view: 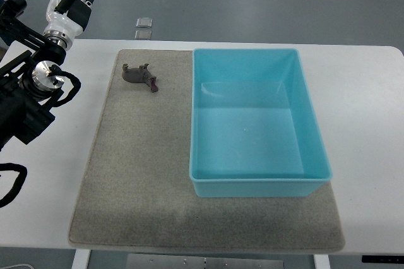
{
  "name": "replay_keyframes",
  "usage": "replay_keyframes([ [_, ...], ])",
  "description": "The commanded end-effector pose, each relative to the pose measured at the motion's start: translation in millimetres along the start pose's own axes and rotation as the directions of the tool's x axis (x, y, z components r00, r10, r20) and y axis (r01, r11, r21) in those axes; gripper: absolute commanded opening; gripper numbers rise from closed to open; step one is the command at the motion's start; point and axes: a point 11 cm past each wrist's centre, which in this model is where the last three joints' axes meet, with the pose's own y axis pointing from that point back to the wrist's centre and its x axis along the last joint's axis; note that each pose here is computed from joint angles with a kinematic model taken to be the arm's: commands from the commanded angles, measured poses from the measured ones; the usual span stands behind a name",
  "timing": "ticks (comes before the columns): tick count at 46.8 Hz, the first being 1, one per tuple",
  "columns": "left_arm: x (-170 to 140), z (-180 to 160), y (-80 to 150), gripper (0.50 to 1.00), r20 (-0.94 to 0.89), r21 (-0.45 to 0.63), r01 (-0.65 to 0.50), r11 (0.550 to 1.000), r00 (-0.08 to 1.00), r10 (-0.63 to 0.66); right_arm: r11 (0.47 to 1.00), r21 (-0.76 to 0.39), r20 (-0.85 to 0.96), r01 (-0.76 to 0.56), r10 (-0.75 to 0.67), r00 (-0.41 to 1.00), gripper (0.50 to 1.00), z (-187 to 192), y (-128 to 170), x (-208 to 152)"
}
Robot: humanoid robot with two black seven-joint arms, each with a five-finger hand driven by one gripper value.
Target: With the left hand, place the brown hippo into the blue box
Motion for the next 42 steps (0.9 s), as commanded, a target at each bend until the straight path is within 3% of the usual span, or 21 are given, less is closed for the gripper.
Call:
replay_keyframes([
  [1,0.6,-0.4,0.4,1.000,0.000,0.001,0.000,1.000,1.000,0.000,1.000,0.000,0.000,0.000,0.000,1.000,0.936,0.0,0.0,0.0],
  [42,-6.4,-17.0,3.8,1.000,-0.001,0.040,0.028,0.999,1.000,-0.028,1.000,0.000,0.000,0.000,0.000,1.000,0.936,0.0,0.0,0.0],
])
